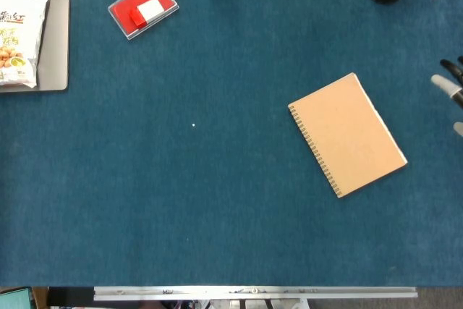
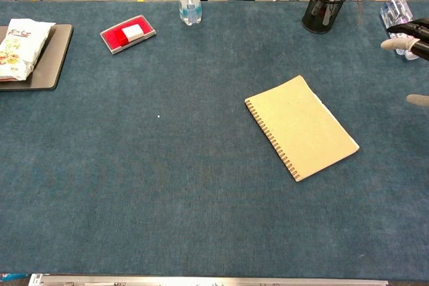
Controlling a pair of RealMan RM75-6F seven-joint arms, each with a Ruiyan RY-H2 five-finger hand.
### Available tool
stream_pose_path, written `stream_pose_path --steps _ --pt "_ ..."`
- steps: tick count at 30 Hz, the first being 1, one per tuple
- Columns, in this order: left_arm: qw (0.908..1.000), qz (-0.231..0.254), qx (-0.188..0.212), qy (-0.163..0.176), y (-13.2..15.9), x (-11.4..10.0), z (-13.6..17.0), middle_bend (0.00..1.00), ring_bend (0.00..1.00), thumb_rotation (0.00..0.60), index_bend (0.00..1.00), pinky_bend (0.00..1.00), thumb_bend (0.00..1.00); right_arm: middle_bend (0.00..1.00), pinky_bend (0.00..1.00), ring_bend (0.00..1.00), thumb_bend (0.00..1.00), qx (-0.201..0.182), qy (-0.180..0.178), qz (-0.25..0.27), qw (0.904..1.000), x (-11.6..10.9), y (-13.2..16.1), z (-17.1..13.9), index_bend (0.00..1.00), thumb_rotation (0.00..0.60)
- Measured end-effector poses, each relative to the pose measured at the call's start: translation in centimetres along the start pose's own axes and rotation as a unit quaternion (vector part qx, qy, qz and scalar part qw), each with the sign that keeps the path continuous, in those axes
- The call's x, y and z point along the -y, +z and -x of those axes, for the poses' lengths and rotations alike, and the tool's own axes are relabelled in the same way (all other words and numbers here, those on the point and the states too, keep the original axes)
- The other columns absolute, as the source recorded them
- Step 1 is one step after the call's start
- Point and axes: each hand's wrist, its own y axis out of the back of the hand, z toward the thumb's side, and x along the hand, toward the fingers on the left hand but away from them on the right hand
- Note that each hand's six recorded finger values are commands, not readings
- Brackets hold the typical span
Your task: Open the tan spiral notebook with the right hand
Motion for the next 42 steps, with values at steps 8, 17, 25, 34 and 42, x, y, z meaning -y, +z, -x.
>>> stream_pose_path --steps 8,17,25,34,42 --pt "1.0 -0.004 -0.002 0.0 -0.1 0.1 0.2 0.27 0.17 0.6 0.39 0.34 0.04 0.17 0.26 0.16 0.08 -0.056 0.012 -0.008 0.9983 0.8 0.4 0.9 0.21 0.6" --pt "1.0 -0.006 -0.005 -0.005 -0.2 0.3 0.1 0.27 0.17 0.6 0.39 0.34 0.04 0.17 0.26 0.16 0.06 -0.082 0.03 -0.01 0.9961 2.2 0.7 1.6 0.21 0.6" --pt "0.9999 -0.007 -0.005 -0.01 -0.1 0.5 0.2 0.27 0.17 0.6 0.39 0.34 0.05 0.17 0.26 0.16 0.03 -0.091 0.036 -0.003 0.9952 3.5 1.8 2.0 0.21 0.6" --pt "0.9999 -0.003 -0.008 -0.009 -0.2 0.3 0.2 0.27 0.17 0.6 0.39 0.34 0.04 0.17 0.27 0.16 0.0 -0.099 0.036 0.015 0.9943 4.6 3.3 3.0 0.21 0.6" --pt "0.9999 0.001 -0.01 -0.009 -0.3 0.1 0.4 0.27 0.17 0.6 0.39 0.34 0.05 0.16 0.27 0.16 0.25 -0.104 0.054 0.02 0.9929 5.8 4.1 3.7 0.2 0.6"
